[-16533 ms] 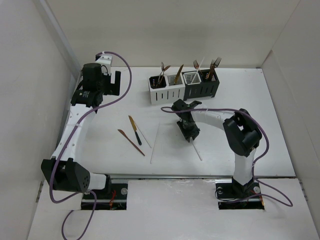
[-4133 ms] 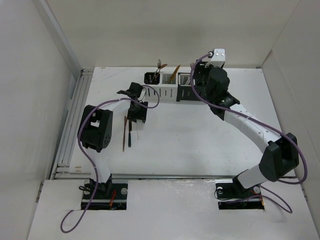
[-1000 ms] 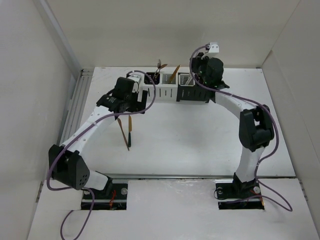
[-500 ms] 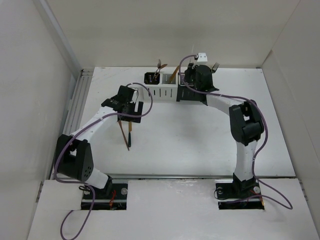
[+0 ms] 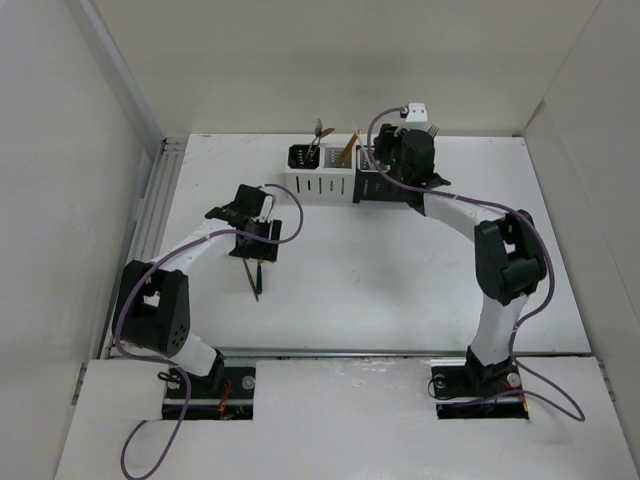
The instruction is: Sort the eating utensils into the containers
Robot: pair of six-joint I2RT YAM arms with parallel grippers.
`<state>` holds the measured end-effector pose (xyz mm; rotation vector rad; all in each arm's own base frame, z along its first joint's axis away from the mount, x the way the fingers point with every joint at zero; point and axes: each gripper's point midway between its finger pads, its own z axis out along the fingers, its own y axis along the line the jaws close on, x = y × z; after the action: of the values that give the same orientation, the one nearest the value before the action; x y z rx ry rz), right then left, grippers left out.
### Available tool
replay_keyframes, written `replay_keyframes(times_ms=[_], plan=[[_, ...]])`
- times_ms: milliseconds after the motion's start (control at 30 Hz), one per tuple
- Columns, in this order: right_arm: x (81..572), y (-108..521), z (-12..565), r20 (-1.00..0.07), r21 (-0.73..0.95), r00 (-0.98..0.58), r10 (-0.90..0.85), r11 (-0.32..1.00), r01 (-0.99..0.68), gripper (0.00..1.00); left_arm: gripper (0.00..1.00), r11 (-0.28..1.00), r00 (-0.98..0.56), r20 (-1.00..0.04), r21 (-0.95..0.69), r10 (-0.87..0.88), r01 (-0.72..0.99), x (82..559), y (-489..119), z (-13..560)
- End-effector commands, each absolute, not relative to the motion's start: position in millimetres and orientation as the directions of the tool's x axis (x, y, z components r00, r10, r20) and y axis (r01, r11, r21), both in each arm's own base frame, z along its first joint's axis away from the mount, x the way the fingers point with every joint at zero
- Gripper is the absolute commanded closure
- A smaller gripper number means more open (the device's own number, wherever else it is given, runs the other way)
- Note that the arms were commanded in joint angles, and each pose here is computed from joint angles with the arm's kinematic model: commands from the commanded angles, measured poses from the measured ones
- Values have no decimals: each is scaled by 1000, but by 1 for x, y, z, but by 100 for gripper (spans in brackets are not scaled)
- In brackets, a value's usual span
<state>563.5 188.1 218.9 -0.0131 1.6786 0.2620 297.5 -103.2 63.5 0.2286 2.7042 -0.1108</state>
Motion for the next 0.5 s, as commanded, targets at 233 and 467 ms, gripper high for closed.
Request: replay_keyframes(times_ms=[233, 467], plan=[[489, 187, 364, -971, 158, 141, 191, 963, -217, 45, 46, 988, -946, -315, -96, 81, 117, 287, -108, 45], [436, 160, 421, -943, 155, 261, 207, 966, -206, 45, 52, 989, -976, -214, -133, 37, 67, 277, -113, 23]])
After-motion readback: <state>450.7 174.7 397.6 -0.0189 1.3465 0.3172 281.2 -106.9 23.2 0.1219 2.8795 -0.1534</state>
